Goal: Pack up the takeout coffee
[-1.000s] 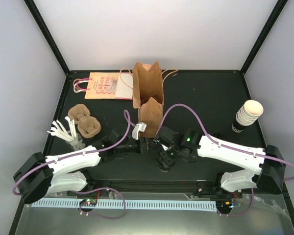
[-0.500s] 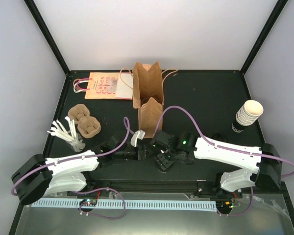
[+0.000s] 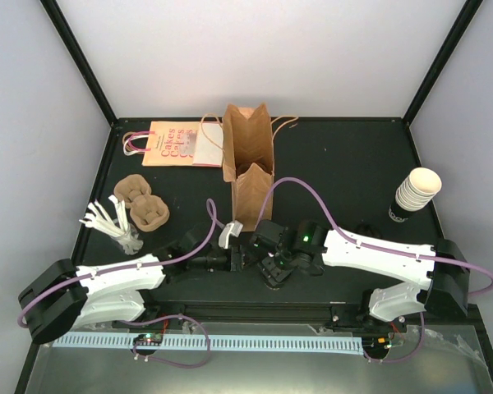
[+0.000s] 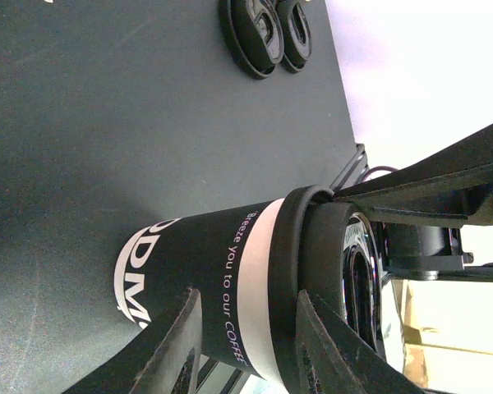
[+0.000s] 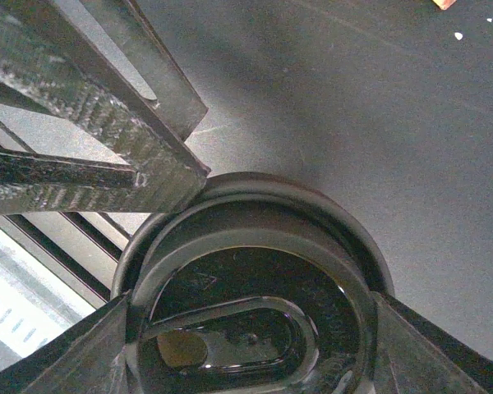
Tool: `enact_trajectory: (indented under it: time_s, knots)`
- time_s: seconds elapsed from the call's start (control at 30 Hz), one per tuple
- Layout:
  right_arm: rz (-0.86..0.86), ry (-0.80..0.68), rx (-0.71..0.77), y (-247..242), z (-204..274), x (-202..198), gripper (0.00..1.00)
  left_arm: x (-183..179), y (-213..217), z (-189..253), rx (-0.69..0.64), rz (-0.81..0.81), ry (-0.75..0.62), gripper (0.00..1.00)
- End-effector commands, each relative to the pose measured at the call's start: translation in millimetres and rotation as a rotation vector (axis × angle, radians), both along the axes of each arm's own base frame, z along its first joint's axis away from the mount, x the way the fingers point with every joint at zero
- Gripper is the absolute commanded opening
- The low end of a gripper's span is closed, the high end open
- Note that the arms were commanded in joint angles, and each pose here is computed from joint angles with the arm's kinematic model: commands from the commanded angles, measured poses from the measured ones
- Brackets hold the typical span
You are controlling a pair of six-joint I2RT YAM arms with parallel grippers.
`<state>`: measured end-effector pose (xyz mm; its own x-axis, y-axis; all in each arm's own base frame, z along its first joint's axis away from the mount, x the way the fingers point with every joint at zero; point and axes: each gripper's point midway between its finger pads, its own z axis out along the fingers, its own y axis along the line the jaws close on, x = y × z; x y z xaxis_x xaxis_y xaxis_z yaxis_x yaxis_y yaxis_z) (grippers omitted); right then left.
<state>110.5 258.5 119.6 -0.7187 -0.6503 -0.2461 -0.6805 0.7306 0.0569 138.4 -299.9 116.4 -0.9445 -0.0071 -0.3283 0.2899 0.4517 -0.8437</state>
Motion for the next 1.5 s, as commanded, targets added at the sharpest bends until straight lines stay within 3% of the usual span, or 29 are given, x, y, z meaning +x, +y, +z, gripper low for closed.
enact_trajectory:
  time_s: [0.0,1.0,1.47]
  knots:
    - [0.021,0.181,-0.263,-46.0,-53.2,-37.7,0.70,-5.2,-2.5,2.5,-0.021,-0.019,0.000,0.34]
    - [0.025,0.180,-0.265,-45.4,-56.5,-38.8,0.70,-7.9,-3.3,-3.5,0.000,-0.027,0.006,0.31]
    - [0.030,0.179,-0.276,-45.0,-57.8,-38.5,0.70,-13.0,10.9,-32.3,0.113,0.003,0.075,0.29]
